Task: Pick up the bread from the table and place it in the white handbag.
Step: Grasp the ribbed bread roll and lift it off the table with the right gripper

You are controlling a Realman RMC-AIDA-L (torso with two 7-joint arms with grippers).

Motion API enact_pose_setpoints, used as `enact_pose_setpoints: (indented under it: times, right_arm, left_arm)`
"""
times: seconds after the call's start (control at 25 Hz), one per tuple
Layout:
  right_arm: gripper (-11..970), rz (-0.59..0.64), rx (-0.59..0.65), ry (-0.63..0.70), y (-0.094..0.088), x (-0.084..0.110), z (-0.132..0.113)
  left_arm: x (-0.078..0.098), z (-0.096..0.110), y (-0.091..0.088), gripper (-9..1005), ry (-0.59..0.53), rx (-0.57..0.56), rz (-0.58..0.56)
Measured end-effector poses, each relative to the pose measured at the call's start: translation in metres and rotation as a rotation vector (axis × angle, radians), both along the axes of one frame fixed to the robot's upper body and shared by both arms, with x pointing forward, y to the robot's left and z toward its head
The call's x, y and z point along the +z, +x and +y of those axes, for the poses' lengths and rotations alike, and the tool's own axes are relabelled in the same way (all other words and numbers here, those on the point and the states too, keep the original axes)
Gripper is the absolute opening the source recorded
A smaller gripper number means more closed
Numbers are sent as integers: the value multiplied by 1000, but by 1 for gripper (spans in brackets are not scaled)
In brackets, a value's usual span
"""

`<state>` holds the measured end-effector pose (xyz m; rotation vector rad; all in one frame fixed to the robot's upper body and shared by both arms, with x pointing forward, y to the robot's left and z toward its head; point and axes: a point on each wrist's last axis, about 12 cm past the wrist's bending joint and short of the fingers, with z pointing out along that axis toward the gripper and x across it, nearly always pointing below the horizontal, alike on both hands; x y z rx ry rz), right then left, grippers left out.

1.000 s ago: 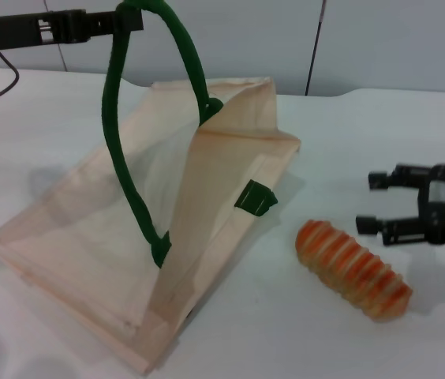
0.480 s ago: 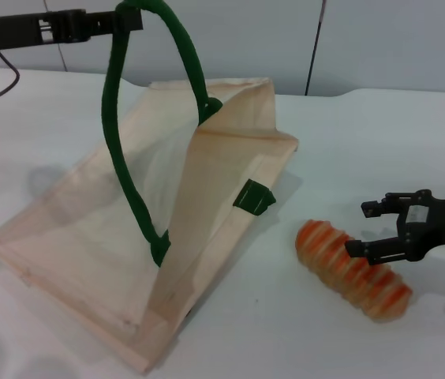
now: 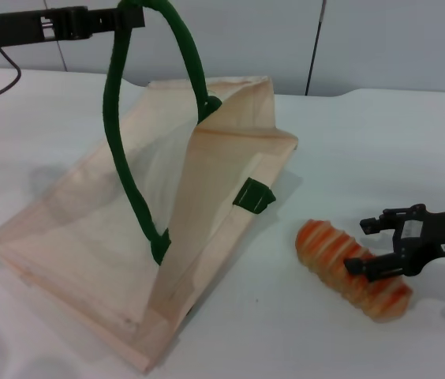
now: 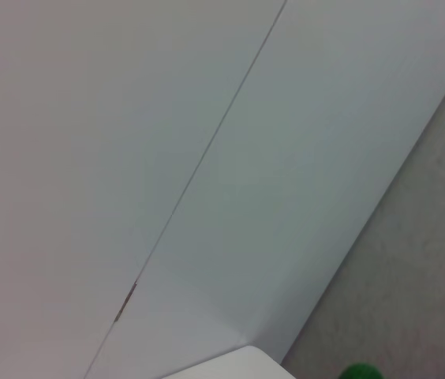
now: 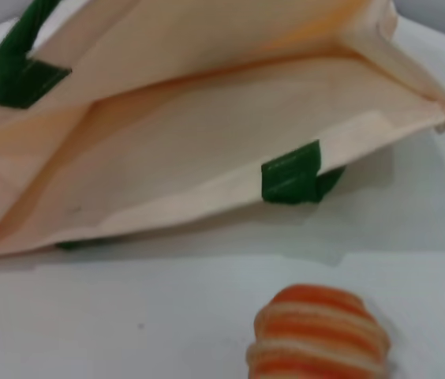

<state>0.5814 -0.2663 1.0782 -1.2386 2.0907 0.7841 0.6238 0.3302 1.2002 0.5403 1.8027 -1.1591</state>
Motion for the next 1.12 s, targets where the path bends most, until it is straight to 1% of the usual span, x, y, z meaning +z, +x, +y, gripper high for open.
enact_pose_setpoints:
  times: [0.24, 0.56, 0.8, 1.12]
  right_arm:
    - [874, 16, 9, -63, 0, -7, 4]
    - [872, 32, 43, -81, -4, -10, 8]
    - [870, 17, 86, -68, -7, -9, 9]
    - [868, 15, 123, -68, -8, -6, 9]
  left_arm:
    - [0, 0, 0, 121, 0, 1, 0]
    - [-2, 3, -2, 122, -1, 8, 3]
    - [-2, 4, -2, 122, -4, 12, 4]
    - [-2, 4, -2, 121, -5, 14, -2]
